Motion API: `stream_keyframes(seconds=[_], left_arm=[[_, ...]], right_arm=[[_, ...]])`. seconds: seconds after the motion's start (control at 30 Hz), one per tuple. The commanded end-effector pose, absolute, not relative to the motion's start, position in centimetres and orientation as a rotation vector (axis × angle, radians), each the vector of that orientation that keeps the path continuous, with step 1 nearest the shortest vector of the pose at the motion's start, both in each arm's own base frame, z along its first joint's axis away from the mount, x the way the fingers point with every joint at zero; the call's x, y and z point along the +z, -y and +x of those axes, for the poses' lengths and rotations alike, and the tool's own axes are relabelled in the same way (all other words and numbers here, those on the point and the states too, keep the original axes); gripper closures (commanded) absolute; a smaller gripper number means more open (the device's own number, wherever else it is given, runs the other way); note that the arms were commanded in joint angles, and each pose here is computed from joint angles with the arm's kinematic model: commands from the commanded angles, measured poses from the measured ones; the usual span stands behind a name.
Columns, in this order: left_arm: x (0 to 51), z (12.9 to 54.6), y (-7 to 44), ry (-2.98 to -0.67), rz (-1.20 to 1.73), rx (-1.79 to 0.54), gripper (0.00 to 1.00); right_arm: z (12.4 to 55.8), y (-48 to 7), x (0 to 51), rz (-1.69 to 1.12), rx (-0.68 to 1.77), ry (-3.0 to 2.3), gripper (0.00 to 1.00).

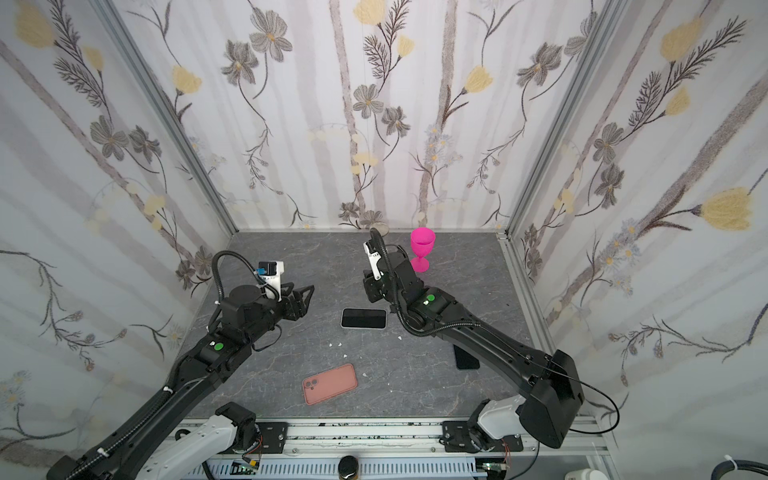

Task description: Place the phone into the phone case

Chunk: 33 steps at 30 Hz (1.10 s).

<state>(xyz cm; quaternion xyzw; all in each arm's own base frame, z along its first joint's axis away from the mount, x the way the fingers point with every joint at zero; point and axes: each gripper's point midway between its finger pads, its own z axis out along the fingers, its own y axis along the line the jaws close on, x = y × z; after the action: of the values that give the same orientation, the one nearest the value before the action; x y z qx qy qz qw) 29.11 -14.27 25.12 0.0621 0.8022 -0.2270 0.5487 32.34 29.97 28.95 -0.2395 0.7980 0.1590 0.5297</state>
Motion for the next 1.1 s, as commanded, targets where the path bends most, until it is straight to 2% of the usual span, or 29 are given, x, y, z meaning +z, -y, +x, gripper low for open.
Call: stream_keyframes(seconds=[0.0,0.07,0.1,0.23,0.3,0.6,0.8,0.97,1.07], left_arm=[[26.0,27.6,14.4,-1.804,0.217,-0.564,0.31],[26.1,26.2,15.0,-1.762,0.285,-0.605,0.31],[26.1,25.6,15.0,-1.75,0.305,-0.613,0.31],[24.8,24.1,15.2,-1.742,0.378,-0.618,0.28],[23.8,23.7,15.3,-1.757,0.409,-0.608,0.26],[22.0,24.7,14.4,-1.8,0.362,-0.526,0.25],[21.6,24.8,14.0,-1.806,0.347,-0.501,0.22],[21.2,25.0,13.5,-1.811,0.322,-0.472,0.17],[21.0,25.0,13.4,-1.814,0.319,-0.471,0.13]], right_arm=[[31.7,-30.7,32.2,-0.646,0.357,-1.732,0.65],[30.6,-31.3,32.1,-0.742,0.375,-1.712,0.62],[29.8,-31.7,32.0,-0.807,0.391,-1.693,0.57],[27.8,-32.4,29.7,-1.02,0.397,-1.638,0.11],[27.1,-32.8,28.1,-1.133,0.378,-1.625,0.0],[24.8,-34.1,18.4,-1.618,0.383,-1.615,0.0],[27.6,-33.2,15.6,-1.616,0.439,-1.708,0.0],[30.9,-31.5,10.8,-1.668,0.203,-1.815,0.0],[31.6,-31.2,9.4,-1.692,0.217,-1.843,0.0]])
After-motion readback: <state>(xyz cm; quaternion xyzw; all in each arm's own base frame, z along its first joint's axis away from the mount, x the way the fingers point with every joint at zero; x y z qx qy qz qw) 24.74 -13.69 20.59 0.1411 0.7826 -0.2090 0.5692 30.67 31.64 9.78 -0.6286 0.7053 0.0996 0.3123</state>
